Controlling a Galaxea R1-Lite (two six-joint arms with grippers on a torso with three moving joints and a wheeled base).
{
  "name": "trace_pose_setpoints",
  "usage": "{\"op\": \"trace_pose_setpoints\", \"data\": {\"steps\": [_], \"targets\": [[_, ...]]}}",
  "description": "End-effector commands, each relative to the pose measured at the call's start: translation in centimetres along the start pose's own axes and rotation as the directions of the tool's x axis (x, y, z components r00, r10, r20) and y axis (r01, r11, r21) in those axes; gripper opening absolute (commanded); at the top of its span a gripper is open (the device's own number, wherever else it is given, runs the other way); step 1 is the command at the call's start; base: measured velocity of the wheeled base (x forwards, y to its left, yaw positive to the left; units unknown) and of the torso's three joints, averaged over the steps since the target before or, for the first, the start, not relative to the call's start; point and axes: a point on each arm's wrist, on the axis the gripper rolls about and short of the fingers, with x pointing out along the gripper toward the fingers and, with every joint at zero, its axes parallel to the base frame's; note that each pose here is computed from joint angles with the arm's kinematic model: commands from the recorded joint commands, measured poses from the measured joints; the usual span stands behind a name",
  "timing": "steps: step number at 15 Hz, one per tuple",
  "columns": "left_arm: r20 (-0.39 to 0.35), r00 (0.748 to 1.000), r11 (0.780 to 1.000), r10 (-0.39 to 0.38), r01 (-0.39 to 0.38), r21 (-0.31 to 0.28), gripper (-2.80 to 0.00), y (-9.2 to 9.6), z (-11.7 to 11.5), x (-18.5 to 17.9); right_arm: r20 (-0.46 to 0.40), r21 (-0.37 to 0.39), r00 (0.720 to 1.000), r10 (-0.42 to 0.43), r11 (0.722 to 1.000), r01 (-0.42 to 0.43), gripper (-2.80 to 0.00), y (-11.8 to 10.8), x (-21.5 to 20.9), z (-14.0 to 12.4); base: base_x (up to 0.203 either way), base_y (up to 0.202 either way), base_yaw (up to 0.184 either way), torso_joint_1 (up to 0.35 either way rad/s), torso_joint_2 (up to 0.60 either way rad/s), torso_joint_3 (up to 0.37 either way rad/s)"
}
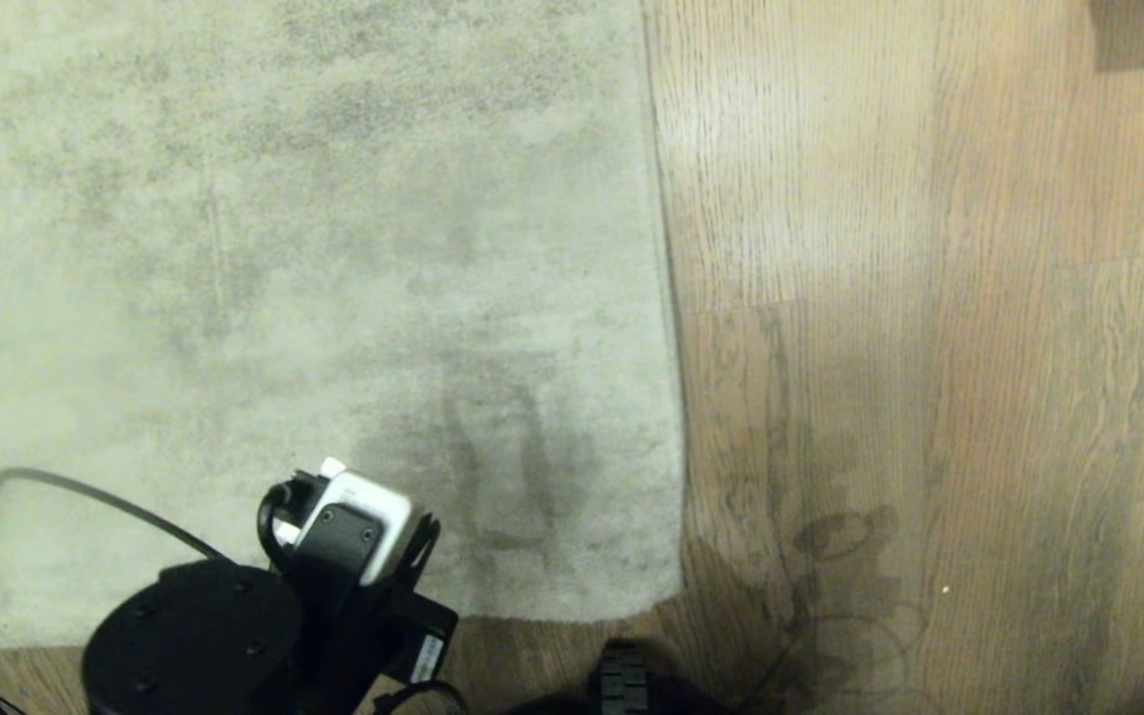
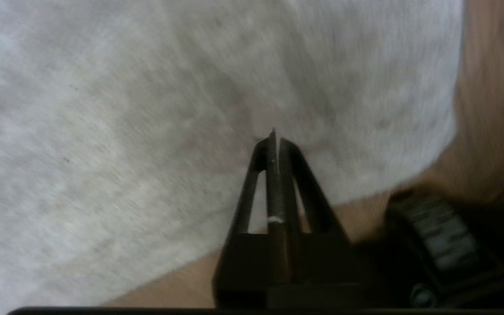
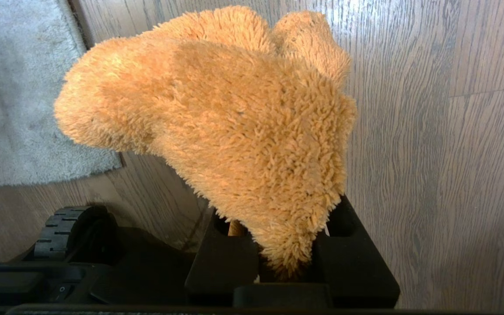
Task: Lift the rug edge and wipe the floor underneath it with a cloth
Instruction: Lay down the carpet
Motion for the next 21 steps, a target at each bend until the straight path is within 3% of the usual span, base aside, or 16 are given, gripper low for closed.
{"op": "trace_pose_setpoints", "data": {"steps": [1, 5, 11, 14, 21], "targets": [[-0.079, 0.997, 0.999, -0.001, 0.005, 0.049, -2.80, -1.6, -1.6, 1.7, -0.002, 0.000, 1.000, 0.000, 1.000, 0.000, -2.80, 0.0, 0.0, 0.0, 0.000, 0.000, 0.000, 0.000, 0.00, 0.000], [-0.161, 0.987, 0.997, -0.025, 0.037, 0.067, -2.80, -4.3, -4.3, 3.6, 0.000, 0.000, 1.000, 0.000, 1.000, 0.000, -2.80, 0.0, 0.0, 0.0, 0.000, 0.000, 0.000, 0.000, 0.00, 0.000], [-0.119, 0.992, 0.999, -0.043, 0.047, 0.025, -2.80, -9.2, -8.3, 8.1, -0.001, 0.000, 1.000, 0.000, 1.000, 0.000, -2.80, 0.0, 0.0, 0.0, 0.000, 0.000, 0.000, 0.000, 0.00, 0.000], [-0.122, 0.992, 0.999, -0.037, 0.039, 0.012, -2.80, -9.9, -9.6, 9.1, 0.000, 0.000, 1.000, 0.000, 1.000, 0.000, -2.80, 0.0, 0.0, 0.0, 0.000, 0.000, 0.000, 0.000, 0.00, 0.000], [-0.313, 0.949, 0.987, -0.035, 0.082, 0.138, -2.80, -10.2, -11.4, 10.6, 0.000, 0.000, 1.000, 0.000, 1.000, 0.000, -2.80, 0.0, 0.0, 0.0, 0.000, 0.000, 0.000, 0.000, 0.00, 0.000]]}}
